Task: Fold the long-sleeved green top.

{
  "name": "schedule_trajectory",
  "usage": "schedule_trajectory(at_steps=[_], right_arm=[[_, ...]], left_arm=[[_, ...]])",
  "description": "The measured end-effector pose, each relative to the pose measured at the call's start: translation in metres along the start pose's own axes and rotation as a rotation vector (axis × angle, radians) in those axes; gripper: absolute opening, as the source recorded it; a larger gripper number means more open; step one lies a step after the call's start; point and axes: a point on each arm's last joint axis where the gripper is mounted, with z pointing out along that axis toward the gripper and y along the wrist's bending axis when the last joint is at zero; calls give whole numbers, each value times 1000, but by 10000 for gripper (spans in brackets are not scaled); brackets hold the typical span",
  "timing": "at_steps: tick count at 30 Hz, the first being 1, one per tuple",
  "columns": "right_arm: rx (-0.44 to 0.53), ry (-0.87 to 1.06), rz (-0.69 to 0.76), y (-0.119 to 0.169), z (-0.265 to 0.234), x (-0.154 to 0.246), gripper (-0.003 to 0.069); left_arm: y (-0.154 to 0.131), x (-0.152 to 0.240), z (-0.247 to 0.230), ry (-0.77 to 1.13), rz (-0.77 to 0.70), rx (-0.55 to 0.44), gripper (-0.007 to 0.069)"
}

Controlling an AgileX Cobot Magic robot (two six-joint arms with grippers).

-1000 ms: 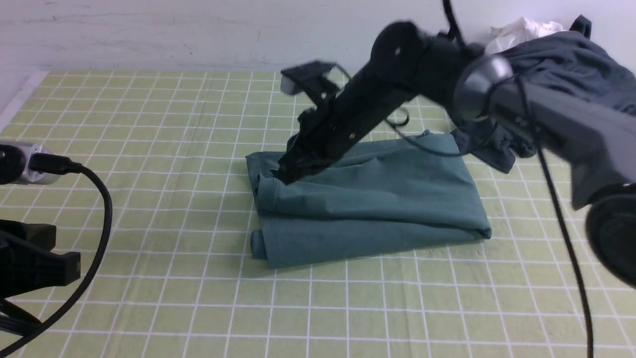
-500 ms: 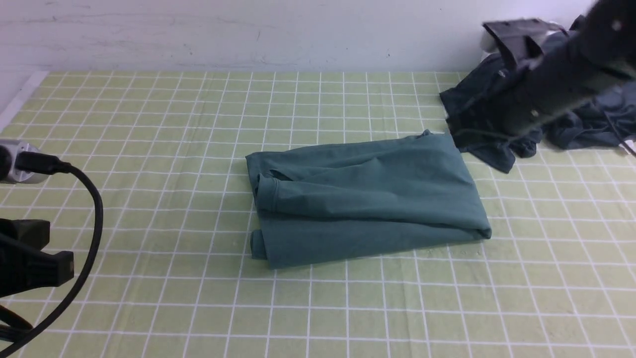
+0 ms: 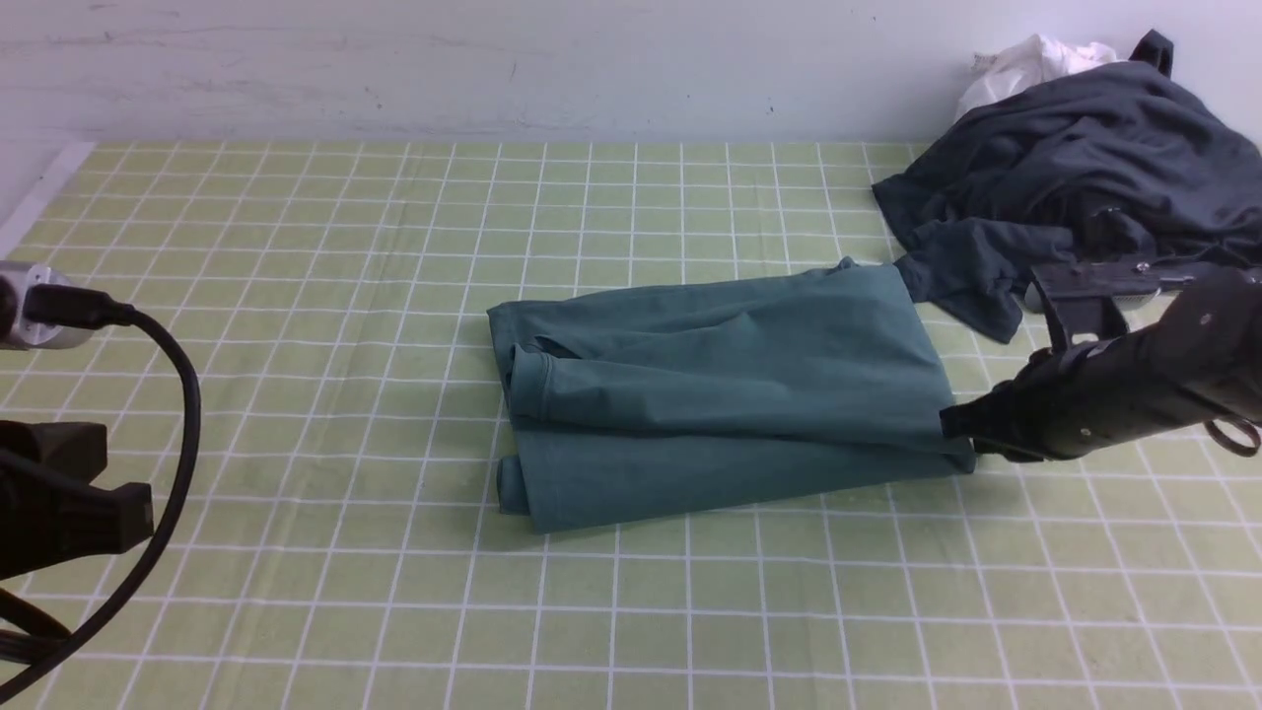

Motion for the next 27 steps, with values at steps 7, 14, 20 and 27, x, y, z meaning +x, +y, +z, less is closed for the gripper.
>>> schedule_trajectory(at_steps=[7,14,20,27], right_arm=[[-49,42,-32,9,8,-4,-10],[-127,109,-125,28,-29,6,-10],[-50,-39,-256,28,-100,-9,-10],[18,-235,-250,34,-203,-11,-10]], left_arm=[[0,2,0,25,-3,0,-4],[0,3,0,28,-3,0,-4],[-1,3,0,30,-17,8,-4],[-4,3,0,25,82,31,-4]])
